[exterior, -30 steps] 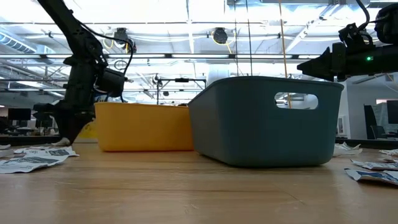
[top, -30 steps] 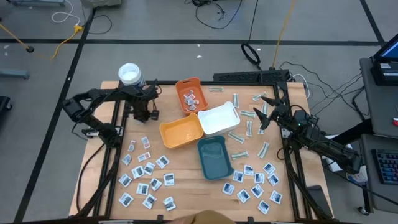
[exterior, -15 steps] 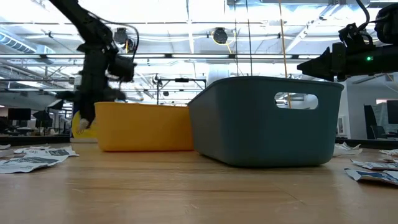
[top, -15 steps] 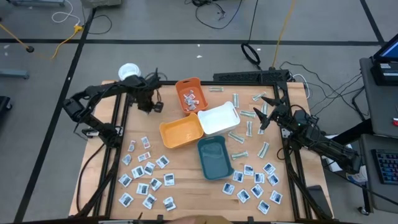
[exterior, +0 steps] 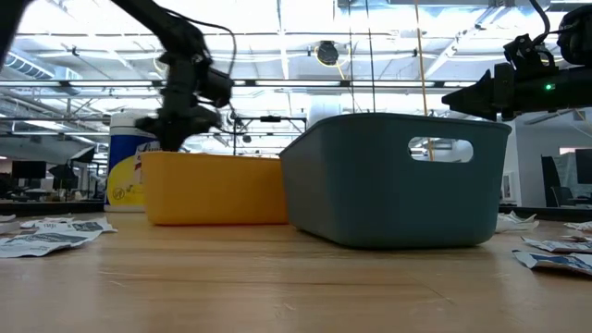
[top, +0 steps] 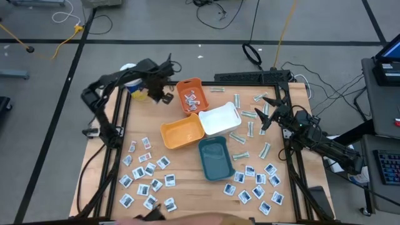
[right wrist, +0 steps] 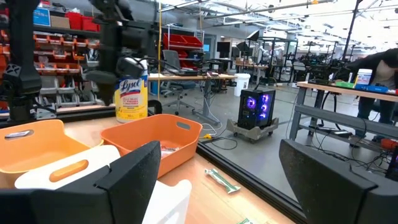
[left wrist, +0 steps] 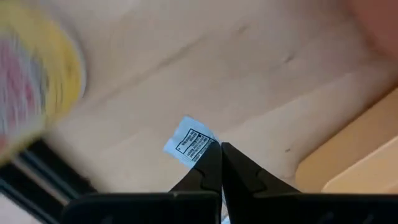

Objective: Pick & Place First Aid Supplies
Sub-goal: Put the orange ointment pack into the orange bin

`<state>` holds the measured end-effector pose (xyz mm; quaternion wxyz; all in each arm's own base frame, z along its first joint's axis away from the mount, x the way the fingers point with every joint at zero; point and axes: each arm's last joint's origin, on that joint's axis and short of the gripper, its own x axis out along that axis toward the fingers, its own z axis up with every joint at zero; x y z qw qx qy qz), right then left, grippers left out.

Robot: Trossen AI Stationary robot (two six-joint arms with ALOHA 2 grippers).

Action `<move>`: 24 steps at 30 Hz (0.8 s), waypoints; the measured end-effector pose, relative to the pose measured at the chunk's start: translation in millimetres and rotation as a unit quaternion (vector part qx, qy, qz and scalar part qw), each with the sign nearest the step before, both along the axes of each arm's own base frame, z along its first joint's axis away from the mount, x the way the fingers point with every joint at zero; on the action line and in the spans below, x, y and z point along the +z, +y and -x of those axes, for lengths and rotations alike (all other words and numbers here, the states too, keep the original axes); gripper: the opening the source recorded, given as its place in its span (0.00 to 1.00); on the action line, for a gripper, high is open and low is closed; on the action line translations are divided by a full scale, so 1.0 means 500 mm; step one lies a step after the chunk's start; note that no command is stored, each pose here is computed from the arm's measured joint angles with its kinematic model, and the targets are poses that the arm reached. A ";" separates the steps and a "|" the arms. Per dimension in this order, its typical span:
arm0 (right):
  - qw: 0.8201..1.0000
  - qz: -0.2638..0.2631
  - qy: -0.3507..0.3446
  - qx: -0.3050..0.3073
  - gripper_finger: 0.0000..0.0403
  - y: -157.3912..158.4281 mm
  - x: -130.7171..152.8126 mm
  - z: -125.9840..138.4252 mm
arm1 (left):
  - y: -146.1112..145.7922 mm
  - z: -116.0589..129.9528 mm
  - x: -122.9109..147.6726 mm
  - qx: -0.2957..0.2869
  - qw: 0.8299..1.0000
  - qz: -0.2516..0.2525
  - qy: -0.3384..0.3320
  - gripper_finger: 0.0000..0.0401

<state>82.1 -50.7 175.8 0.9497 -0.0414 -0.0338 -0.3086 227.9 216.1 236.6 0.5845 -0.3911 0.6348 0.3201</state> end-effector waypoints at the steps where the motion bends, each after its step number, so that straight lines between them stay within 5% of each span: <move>1: 1.000 0.000 0.000 0.000 0.80 0.000 0.000 0.000 | 0.009 -0.015 0.003 -0.013 1.000 0.001 -0.006 0.00; 16: 1.000 0.000 0.000 0.000 0.80 0.000 0.000 0.000 | 0.056 -0.223 0.051 -0.172 0.979 -0.018 -0.105 0.00; 24: 1.000 0.000 0.000 0.000 0.80 0.000 0.000 0.000 | 0.071 -0.267 -0.013 -0.186 0.977 -0.012 -0.099 0.02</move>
